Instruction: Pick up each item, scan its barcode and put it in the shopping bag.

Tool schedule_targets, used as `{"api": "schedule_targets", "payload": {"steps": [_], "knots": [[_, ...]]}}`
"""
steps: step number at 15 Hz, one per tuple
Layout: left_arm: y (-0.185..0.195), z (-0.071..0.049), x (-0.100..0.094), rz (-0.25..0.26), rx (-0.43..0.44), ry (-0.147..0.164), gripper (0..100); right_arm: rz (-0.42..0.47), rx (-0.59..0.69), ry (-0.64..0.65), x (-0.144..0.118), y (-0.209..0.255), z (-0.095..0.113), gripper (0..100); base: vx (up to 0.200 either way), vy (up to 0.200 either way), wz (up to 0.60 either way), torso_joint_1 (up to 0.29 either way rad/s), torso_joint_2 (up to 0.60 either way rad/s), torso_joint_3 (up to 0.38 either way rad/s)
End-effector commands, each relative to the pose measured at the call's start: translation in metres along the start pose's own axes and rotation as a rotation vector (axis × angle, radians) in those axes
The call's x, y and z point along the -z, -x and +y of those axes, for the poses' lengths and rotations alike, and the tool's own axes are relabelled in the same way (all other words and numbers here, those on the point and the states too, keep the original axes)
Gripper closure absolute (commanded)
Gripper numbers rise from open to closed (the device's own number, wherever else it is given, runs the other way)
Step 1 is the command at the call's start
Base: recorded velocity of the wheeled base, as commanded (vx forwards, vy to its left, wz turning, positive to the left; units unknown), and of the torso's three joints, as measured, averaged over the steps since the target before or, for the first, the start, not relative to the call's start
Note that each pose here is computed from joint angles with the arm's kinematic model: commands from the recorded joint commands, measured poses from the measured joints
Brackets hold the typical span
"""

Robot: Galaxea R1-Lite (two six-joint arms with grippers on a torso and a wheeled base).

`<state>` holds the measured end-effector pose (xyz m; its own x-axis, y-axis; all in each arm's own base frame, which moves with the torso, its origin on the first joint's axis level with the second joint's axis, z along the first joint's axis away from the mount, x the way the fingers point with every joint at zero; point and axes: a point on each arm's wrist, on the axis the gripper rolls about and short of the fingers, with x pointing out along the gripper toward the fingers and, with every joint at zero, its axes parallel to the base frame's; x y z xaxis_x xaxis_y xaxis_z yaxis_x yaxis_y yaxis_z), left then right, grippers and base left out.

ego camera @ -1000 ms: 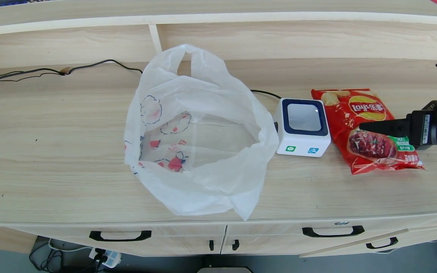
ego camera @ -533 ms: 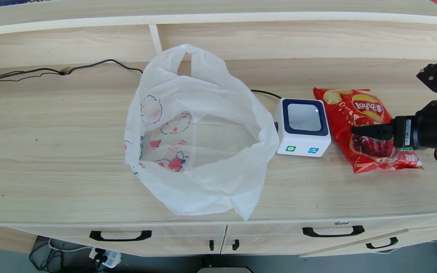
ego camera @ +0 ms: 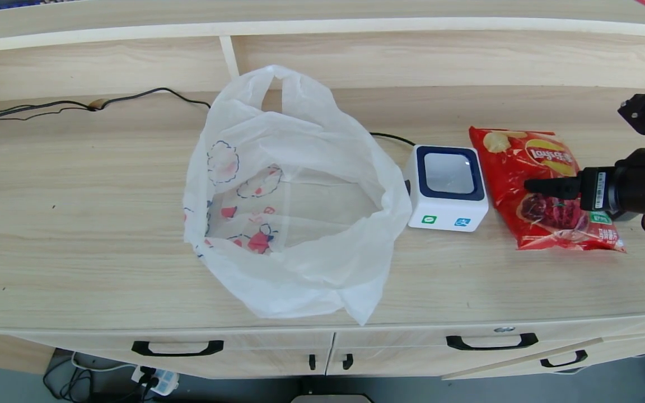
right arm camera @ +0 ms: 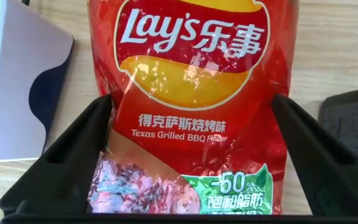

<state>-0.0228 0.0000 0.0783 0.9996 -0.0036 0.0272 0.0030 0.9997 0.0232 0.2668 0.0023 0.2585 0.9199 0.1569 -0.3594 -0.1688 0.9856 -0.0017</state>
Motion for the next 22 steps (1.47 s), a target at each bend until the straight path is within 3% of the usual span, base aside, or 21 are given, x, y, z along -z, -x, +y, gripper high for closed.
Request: {"api": "schedule_targets", "payload": {"steps": [1,5,6,14,22], "knots": [[0.0,0.0,0.0,0.001,-0.001,0.0,0,0.002,-0.021,0.012,0.0,-0.001,0.006,0,0.0,0.0,0.0,0.0,0.0,0.0],[0.0,0.0,0.0,0.0,-0.001,-0.004,0,0.038,0.022,-0.005,0.01,-0.006,0.005,0,0.0,0.0,0.0,0.0,0.0,0.0],[0.0,0.0,0.0,0.0,-0.001,-0.004,0,0.03,0.021,-0.007,0.011,-0.005,0.006,100,0.0,0.0,0.0,0.0,0.0,0.0],[0.0,0.0,0.0,0.0,-0.001,0.0,0,-0.052,-0.045,0.006,0.002,0.012,0.025,100,0.0,0.0,0.0,0.0,0.0,0.0],[0.0,0.0,0.0,0.001,-0.001,0.002,0,-0.201,-0.068,0.023,0.005,0.088,0.032,100,0.0,0.0,0.0,0.0,0.0,0.0]]}}
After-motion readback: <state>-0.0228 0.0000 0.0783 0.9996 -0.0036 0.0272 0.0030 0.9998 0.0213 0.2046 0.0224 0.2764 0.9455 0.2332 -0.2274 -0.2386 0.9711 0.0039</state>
